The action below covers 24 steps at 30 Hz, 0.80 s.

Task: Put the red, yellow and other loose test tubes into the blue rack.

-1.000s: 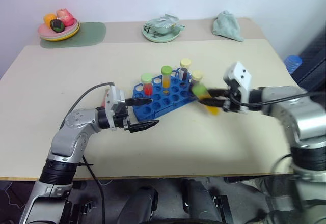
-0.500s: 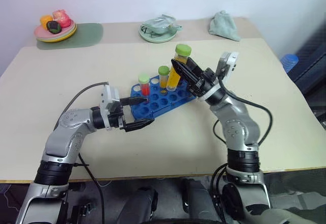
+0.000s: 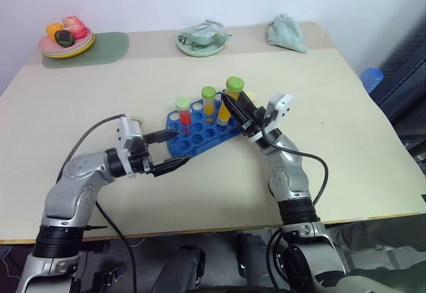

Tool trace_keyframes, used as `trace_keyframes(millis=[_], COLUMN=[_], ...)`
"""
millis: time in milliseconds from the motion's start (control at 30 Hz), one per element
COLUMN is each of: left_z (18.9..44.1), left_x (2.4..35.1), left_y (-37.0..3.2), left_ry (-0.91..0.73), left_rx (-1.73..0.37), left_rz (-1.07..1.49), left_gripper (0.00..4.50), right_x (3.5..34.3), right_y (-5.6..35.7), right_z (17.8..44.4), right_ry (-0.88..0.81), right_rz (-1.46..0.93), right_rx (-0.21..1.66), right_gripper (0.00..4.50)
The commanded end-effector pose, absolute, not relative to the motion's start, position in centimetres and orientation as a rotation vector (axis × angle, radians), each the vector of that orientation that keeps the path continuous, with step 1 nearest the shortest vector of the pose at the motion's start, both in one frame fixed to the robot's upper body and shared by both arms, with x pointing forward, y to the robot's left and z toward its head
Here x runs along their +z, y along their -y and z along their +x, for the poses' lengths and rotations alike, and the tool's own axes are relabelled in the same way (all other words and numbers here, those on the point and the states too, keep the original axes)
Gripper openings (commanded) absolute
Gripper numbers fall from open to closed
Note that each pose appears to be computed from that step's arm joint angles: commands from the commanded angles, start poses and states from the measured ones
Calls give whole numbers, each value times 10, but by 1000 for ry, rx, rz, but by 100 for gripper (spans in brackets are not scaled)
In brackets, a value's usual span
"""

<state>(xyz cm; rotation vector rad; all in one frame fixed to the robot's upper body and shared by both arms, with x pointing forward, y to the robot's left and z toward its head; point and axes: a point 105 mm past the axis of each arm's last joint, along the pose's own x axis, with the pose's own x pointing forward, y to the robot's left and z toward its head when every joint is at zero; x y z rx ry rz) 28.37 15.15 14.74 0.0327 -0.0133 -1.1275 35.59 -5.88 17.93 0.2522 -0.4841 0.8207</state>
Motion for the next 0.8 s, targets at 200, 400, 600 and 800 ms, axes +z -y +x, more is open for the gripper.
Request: trace_keyframes(millis=[200, 400, 600, 800], left_z=[270, 269, 269, 269], left_x=[149, 152, 155, 156], left_y=[-168, -166, -166, -167], left_ry=[11, 20, 27, 27], left_rx=[-1106, -1101, -1094, -1086], left_rz=[56, 68, 79, 86], left_gripper=[429, 429, 429, 429], right_x=[183, 172, 163, 159], right_y=[50, 46, 52, 63], right_z=[353, 357, 365, 370], right_ry=[527, 499, 478, 479], right_rz=[264, 276, 245, 182], right_rx=[859, 865, 837, 807], right_gripper=[79, 79, 79, 79])
